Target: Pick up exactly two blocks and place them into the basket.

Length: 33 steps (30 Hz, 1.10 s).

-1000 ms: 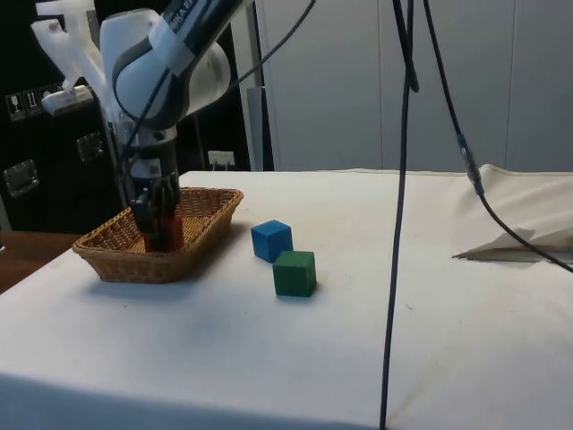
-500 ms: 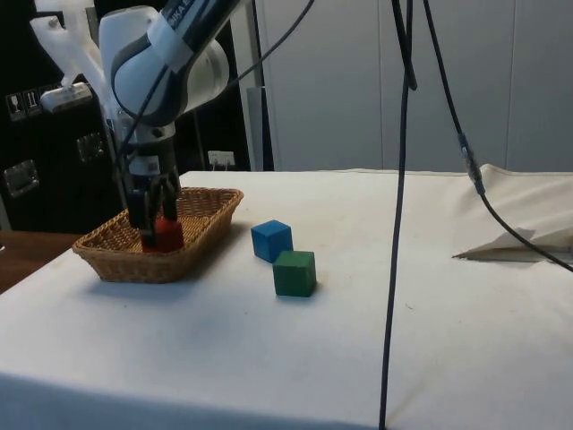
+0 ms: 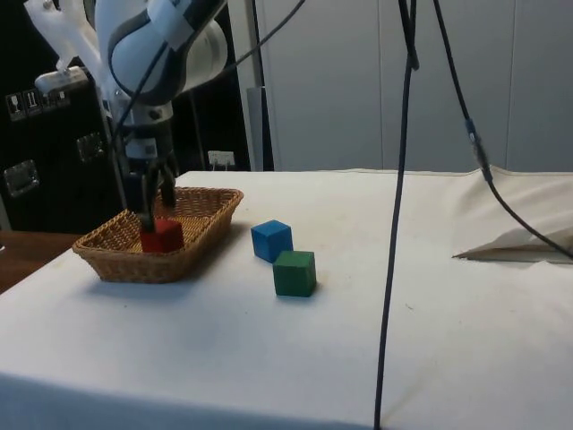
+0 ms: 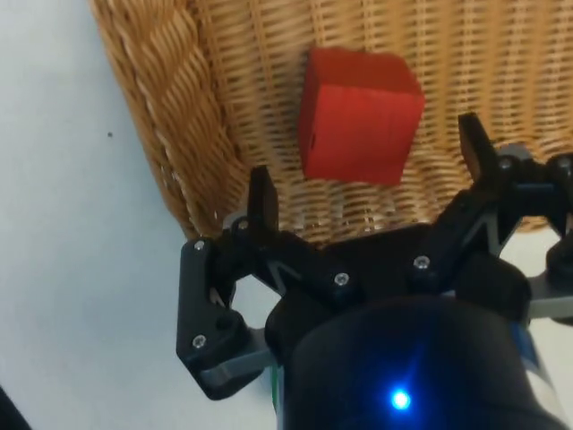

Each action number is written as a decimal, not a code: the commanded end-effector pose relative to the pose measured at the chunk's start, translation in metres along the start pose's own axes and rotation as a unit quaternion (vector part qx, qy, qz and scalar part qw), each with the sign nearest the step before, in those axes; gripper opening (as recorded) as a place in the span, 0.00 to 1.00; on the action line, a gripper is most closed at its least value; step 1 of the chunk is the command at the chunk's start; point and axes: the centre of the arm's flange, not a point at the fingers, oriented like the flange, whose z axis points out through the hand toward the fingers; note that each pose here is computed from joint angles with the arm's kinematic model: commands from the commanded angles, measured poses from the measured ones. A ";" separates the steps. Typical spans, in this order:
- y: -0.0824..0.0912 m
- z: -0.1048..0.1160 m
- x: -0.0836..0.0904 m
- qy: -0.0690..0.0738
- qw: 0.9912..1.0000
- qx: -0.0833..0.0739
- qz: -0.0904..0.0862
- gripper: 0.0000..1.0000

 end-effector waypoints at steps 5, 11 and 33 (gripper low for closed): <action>-0.001 -0.013 -0.007 -0.001 1.000 -0.003 0.004 1.00; -0.001 -0.028 -0.019 -0.002 1.000 -0.004 0.008 1.00; 0.001 -0.066 -0.042 0.000 0.999 0.000 0.038 1.00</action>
